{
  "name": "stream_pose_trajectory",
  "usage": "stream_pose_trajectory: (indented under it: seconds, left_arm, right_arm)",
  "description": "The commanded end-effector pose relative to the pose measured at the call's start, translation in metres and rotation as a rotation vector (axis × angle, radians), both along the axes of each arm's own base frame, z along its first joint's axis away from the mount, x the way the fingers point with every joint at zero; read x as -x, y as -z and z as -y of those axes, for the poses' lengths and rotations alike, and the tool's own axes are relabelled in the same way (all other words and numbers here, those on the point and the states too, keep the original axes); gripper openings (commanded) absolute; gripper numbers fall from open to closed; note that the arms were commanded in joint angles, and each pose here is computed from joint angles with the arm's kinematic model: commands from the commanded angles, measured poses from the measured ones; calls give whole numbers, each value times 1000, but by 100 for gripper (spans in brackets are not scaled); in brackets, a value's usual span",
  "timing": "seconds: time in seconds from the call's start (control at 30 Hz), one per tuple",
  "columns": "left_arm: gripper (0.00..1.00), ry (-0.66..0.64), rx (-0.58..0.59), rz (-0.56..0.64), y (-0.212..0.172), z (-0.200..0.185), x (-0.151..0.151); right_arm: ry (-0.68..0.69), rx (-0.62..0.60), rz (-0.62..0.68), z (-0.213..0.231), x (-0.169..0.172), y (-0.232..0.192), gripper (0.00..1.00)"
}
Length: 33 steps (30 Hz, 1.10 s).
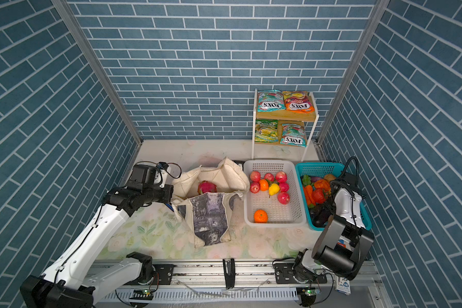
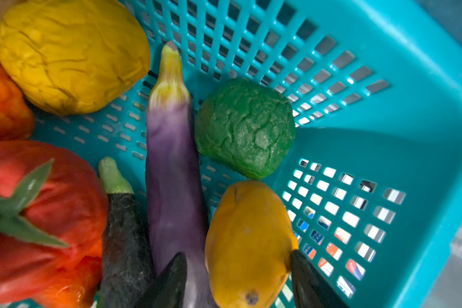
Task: Place the food into the grocery bag and tie it
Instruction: 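Lower the right gripper onto the yellow mango in the teal basket and close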
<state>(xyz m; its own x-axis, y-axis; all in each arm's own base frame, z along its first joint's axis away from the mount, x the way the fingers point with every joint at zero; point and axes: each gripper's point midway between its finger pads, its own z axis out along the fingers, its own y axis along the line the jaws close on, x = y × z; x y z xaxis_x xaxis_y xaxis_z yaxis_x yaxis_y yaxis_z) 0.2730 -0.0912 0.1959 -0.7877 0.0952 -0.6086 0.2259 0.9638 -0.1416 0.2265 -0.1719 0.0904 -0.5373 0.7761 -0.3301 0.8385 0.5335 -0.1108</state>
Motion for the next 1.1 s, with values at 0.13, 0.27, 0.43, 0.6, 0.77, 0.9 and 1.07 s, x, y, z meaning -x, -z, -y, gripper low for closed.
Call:
stream_pose_trajectory:
  seconds: [0.13,0.27,0.43,0.6,0.77,0.9,1.07]
  left_arm:
    - [4,-1,0,-15,4,-1,1]
    - [5,-2,1,-13,4,-1,1]
    - [4,-2,1,-13,4,-1,1]
    - [5,-2,1,-13,4,-1,1]
    - [5,-2,1,-12,4,-1,1]
    - [5,-2,1,-15,4,-1,1]
    - [5,-2,2,-15,4,-1,1]
  right_arm:
    - [8,-54,-7,-8,3,14,50]
    - [8,-60,-7,-9,3,15,47]
    - [13,-74,-27,-11,5,21,61]
    - [17,-91,-55,-12,6,30,65]
    - [16,-112,-67,-14,6,37,66]
    - [20,-127,-74,-15,5,42,65]
    - [18,-139,-74,-17,5,46,61]
